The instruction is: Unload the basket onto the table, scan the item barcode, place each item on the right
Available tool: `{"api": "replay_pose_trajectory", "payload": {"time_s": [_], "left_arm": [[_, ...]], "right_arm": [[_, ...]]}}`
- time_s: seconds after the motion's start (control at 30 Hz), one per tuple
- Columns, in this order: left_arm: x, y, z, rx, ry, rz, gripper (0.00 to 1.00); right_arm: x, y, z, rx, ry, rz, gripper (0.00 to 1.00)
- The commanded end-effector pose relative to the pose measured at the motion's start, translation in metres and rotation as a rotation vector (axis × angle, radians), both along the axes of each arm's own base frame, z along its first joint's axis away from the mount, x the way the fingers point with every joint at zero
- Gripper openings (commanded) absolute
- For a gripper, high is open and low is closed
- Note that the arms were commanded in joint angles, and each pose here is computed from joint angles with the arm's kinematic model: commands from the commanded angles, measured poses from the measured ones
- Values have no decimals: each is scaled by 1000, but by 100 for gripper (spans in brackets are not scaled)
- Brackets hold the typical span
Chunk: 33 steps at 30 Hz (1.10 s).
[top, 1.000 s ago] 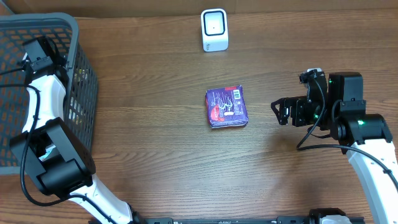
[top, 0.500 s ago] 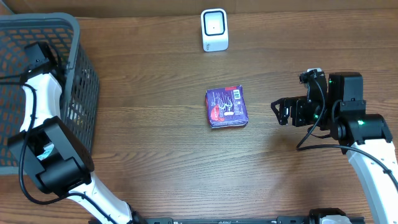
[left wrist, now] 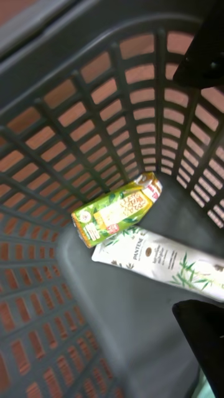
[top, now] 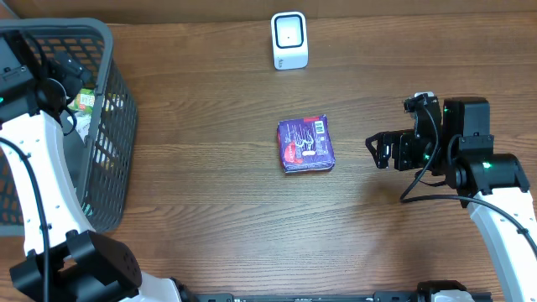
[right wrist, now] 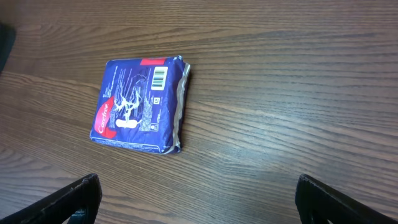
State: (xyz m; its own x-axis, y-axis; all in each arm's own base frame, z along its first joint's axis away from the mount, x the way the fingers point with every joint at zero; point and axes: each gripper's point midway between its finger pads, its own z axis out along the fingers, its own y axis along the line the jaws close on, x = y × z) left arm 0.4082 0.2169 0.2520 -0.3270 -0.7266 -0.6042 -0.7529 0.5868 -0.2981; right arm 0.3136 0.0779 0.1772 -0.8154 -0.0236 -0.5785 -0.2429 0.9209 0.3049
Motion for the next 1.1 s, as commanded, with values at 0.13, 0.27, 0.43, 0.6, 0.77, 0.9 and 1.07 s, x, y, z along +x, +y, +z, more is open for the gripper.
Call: {"api": "replay_pose_trajectory", "payload": {"time_s": [0.13, 0.27, 0.43, 0.6, 0.77, 0.9, 1.07], "left_arm": [[10, 42, -28, -191, -108, 186, 91], [24, 54, -57, -237, -112, 241, 89], [47, 56, -106, -278, -76, 249, 84], [61, 51, -149, -292, -24, 235, 84], [65, 47, -180, -294, 30, 240, 87], [62, 47, -200, -282, 77, 254, 89], [54, 44, -219, -273, 146, 240, 66]], "right_arm": [[4, 0, 10, -1, -29, 0, 100], [4, 0, 10, -1, -29, 0, 100], [4, 0, 10, -1, -29, 1, 100], [4, 0, 10, -1, -29, 0, 100], [4, 0, 10, 0, -29, 0, 100], [4, 0, 10, -1, -29, 1, 100], [4, 0, 10, 0, -29, 0, 100]]}}
